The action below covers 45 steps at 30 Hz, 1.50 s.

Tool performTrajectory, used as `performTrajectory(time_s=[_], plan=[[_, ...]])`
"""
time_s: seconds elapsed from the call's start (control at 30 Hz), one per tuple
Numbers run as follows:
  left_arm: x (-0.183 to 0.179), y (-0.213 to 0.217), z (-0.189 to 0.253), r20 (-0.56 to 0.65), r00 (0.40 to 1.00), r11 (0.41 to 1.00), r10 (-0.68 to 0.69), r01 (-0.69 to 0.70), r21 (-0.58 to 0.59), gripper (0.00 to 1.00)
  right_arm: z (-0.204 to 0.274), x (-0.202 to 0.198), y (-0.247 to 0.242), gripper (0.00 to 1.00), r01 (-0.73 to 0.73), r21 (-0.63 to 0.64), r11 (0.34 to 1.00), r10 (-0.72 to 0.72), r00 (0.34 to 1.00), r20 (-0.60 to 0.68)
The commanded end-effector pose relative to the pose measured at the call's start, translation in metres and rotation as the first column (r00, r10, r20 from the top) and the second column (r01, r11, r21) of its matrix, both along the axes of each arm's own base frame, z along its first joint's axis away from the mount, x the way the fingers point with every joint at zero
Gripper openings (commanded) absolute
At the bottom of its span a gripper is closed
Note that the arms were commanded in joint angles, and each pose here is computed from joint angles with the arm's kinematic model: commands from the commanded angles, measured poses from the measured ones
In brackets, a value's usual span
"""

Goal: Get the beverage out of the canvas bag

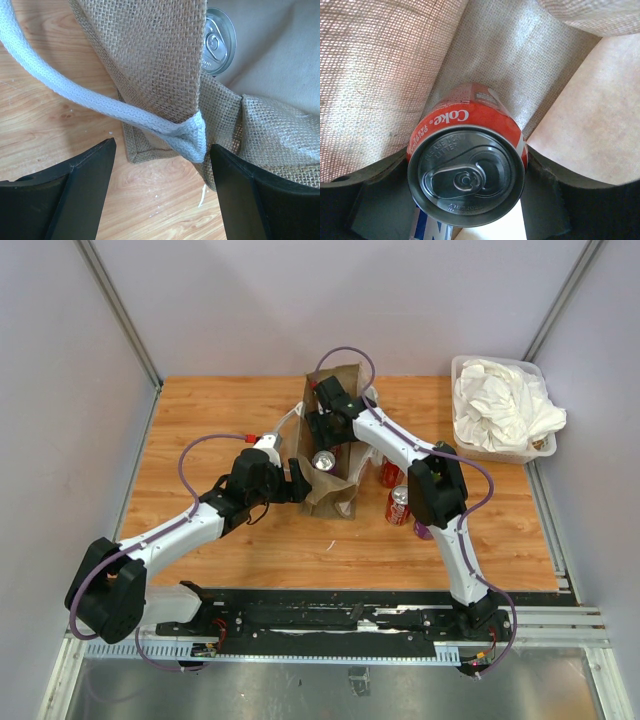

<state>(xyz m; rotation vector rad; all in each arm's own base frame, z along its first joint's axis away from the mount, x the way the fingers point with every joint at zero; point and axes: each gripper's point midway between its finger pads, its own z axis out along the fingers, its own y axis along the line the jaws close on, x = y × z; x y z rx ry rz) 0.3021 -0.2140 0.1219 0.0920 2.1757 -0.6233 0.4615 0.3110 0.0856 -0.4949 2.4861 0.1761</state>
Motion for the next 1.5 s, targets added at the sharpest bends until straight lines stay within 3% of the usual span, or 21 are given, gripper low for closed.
performTrajectory(time_s=[0.0, 0.3, 0.47, 0.8, 1.0, 1.2, 1.47], plan=[[-0.018, 0.008, -0.026, -0.082, 0.996, 0.996, -0.024, 0.03, 0.079, 0.81, 0.063, 0.02, 0.018, 0.01, -0.062, 0.101, 0.993, 0.045, 0.986, 0.162], [-0.018, 0.008, -0.025, -0.077, 0.997, 0.997, -0.023, 0.029, 0.078, 0.81, 0.161, 0.026, 0.016, 0.01, -0.127, 0.14, 0.982, 0.064, 0.919, 0.389], [-0.016, 0.007, -0.024, -0.073, 0.997, 0.996, -0.024, 0.03, 0.08, 0.81, 0.216, 0.011, 0.007, 0.01, -0.15, 0.166, 0.975, 0.058, 0.886, 0.46], [-0.013, 0.006, -0.021, -0.069, 0.997, 0.996, -0.02, 0.026, 0.084, 0.81, 0.291, -0.083, -0.051, 0.01, -0.122, 0.109, 0.987, 0.042, 0.832, 0.554], [-0.01, 0.008, -0.021, -0.071, 0.997, 0.995, -0.01, 0.017, 0.102, 0.81, 0.287, -0.154, -0.104, 0.01, -0.076, 0.127, 0.989, -0.003, 0.848, 0.531], [-0.01, 0.009, -0.023, -0.077, 0.997, 0.994, 0.0, 0.009, 0.107, 0.81, 0.226, -0.212, -0.117, 0.01, -0.083, 0.141, 0.987, 0.02, 0.916, 0.4], [-0.01, 0.01, -0.026, -0.086, 0.996, 0.994, 0.005, 0.005, 0.11, 0.81, 0.162, -0.234, -0.101, 0.01, -0.103, 0.121, 0.987, 0.064, 0.955, 0.288]])
